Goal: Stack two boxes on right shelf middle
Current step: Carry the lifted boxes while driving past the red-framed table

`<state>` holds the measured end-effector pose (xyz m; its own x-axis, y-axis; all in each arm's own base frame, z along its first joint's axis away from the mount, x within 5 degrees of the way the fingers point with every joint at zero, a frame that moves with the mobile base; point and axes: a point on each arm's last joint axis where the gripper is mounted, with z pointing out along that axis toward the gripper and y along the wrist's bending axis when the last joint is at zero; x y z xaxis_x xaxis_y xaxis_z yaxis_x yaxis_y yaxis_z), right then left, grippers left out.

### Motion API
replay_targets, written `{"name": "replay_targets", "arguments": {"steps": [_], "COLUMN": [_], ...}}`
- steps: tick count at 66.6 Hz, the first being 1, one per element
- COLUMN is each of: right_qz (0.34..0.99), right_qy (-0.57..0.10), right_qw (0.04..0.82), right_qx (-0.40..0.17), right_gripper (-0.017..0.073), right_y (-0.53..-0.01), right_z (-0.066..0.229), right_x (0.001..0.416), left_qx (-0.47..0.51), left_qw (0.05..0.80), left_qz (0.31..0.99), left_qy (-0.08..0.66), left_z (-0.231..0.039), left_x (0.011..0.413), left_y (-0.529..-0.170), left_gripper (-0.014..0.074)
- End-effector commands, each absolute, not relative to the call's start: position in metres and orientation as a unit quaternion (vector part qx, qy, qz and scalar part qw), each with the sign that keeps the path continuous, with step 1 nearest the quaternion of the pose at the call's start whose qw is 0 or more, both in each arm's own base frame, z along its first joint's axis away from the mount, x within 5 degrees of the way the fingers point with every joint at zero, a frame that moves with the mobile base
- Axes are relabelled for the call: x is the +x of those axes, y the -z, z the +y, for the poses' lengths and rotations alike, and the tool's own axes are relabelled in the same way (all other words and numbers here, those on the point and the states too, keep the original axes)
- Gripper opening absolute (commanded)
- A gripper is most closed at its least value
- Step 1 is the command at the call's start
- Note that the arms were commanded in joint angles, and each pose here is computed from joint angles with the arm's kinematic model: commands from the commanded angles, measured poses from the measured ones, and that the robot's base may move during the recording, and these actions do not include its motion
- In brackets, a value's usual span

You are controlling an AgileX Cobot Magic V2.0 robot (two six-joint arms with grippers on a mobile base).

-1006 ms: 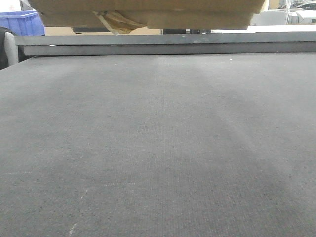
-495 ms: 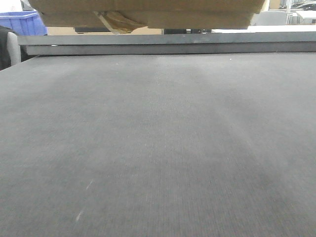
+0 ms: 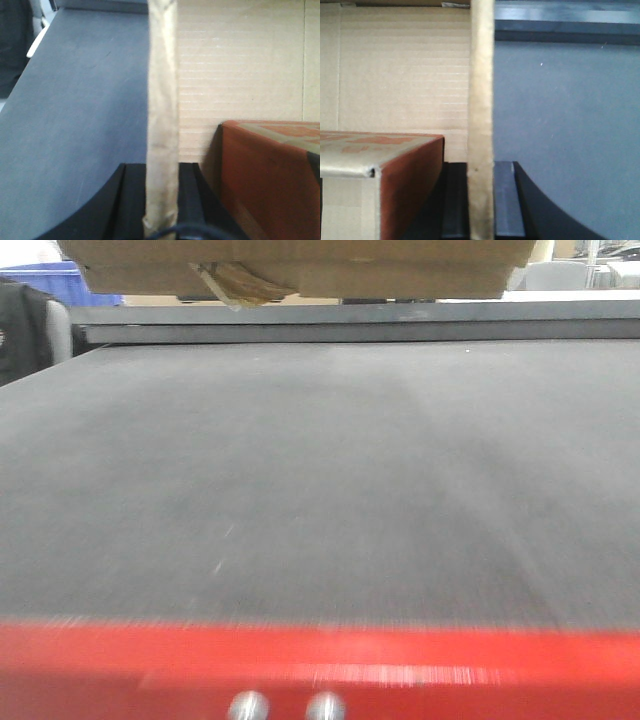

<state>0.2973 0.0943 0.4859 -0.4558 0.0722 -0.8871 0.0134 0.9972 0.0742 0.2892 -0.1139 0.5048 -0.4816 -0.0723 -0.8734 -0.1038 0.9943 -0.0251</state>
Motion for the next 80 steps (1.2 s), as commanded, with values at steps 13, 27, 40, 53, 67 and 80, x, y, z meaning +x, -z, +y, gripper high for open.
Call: {"name": "replay_targets", "arguments": {"steps": [13,27,40,53,67,80], "right_qz": [0.830,0.830,0.830,0.830,0.830,0.830], "right_qy": [-0.025,-0.025,-0.025,-0.025,-0.025,-0.025], "right_qw": [0.557,0.557,0.557,0.557,0.557,0.557], "right_qx": [0.021,0.021,0.021,0.021,0.021,0.021], "right_gripper": [-0.0167,-0.0167,-0.0167,-0.0167,-0.0167,-0.0167], "right_y": [-0.4989,-0.4989,-0.4989,-0.4989,-0.4989,-0.4989], "right_z": [0.0904,0.0904,0.0904,0.0904,0.0904,0.0904], "right_x": [0.2934,0.2934,0.2934,0.2934,0.2934,0.2934], "left_qx": [-0.056,-0.056,-0.056,-0.056,-0.056,-0.056], "left_qw": [0.534,0.534,0.534,0.534,0.534,0.534], "left_qz": [0.844,0.844,0.844,0.844,0.844,0.844], "left_qy": [-0.019,-0.019,-0.019,-0.019,-0.019,-0.019], "left_z": [-0.1077,-0.1077,-0.1077,-0.1077,-0.1077,-0.1077], "left_x": [0.2832,0.2832,0.2832,0.2832,0.2832,0.2832], "left_y": [-0.5171,-0.5171,-0.5171,-0.5171,-0.5171,-0.5171], "left_gripper": [-0.0111,-0.0111,-0.0111,-0.0111,-0.0111,-0.0111]}}
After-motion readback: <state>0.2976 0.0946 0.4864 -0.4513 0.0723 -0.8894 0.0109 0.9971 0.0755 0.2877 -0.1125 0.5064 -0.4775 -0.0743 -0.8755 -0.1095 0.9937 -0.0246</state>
